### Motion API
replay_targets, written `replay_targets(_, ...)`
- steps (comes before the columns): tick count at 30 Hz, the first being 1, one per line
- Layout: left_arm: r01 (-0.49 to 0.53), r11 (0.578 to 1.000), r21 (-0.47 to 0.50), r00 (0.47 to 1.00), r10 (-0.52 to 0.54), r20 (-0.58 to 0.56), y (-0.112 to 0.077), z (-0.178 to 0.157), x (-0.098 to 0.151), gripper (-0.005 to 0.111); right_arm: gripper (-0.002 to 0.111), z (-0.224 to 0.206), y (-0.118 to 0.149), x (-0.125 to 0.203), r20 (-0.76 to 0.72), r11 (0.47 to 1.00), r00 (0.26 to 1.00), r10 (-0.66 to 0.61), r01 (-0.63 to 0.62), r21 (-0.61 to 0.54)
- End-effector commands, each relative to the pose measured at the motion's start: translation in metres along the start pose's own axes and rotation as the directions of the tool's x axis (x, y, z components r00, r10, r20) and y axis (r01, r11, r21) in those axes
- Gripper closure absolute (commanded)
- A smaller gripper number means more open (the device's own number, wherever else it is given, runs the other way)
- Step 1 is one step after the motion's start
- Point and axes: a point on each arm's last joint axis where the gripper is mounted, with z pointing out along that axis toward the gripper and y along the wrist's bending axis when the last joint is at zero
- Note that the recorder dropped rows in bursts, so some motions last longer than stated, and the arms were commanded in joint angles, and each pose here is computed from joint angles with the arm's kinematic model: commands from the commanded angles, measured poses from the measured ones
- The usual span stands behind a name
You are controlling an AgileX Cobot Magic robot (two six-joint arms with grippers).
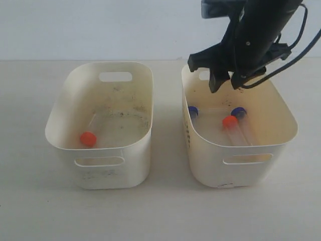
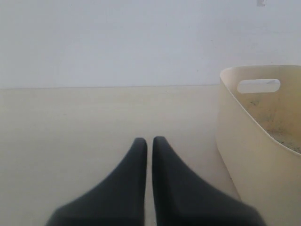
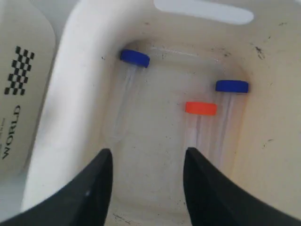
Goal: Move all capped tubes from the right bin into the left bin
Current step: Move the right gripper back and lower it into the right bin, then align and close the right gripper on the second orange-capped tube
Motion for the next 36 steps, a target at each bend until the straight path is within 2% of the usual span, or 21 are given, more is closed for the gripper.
replay_targets(1,0.016,1.0,0.001,1.0,-0.016,0.008,0.0,0.0,-0.002,0.102,0.063,0.022,-0.003,-0.001,-0.063,1.0,0.998,-0.006,0.007,0.018)
replay_targets(7,0.016,1.0,0.001,1.0,-0.016,0.008,0.0,0.0,-0.002,0.102,0.066,0.046,-0.006,0.001,-0.128,0.998,0.991,-0.028,0.035,0.056)
replay_targets(8,0.016,1.0,0.001,1.0,-0.016,0.008,0.0,0.0,-0.002,0.102,0.069,0.047,-0.007,0.001,-0.132,0.997,0.991,-0.033,0.042,0.067)
replay_targets(9,0.016,1.0,0.001,1.0,-0.016,0.008,0.0,0.0,-0.002,0.102,0.079,0.052,-0.009,0.001,-0.145,0.995,0.989,-0.041,0.054,0.088)
replay_targets(11,0.016,1.0,0.001,1.0,-0.016,0.008,0.0,0.0,-0.002,0.102,0.092,0.053,-0.01,0.001,-0.145,0.993,0.988,-0.046,0.061,0.101)
replay_targets(13,0.016,1.0,0.001,1.0,-0.016,0.008,0.0,0.0,-0.002,0.102,0.098,0.053,-0.01,0.0,-0.134,0.993,0.99,-0.05,0.065,0.104)
replay_targets(15,0.016,1.0,0.001,1.0,-0.016,0.008,0.0,0.0,-0.002,0.102,0.092,0.053,-0.01,-0.001,-0.125,0.993,0.991,-0.04,0.054,0.108)
replay_targets(17,0.016,1.0,0.001,1.0,-0.016,0.008,0.0,0.0,-0.002,0.102,0.07,0.057,-0.011,0.0,-0.135,0.993,0.99,-0.029,0.045,0.112)
replay_targets(19,0.016,1.0,0.001,1.0,-0.016,0.008,0.0,0.0,-0.002,0.102,0.054,0.062,-0.011,0.001,-0.152,0.993,0.988,-0.015,0.033,0.117)
replay_targets(22,0.016,1.0,0.001,1.0,-0.016,0.008,0.0,0.0,-0.002,0.102,0.045,0.072,-0.011,0.004,-0.178,0.992,0.984,0.014,0.009,0.127)
replay_targets(25,0.016,1.0,0.001,1.0,-0.016,0.008,0.0,0.0,-0.002,0.102,0.029,0.083,-0.012,0.007,-0.212,0.991,0.977,0.027,0.001,0.134)
replay_targets(36,0.016,1.0,0.001,1.0,-0.016,0.008,0.0,0.0,-0.002,0.102,0.028,0.094,-0.012,0.007,-0.207,0.991,0.977,0.044,-0.015,0.137)
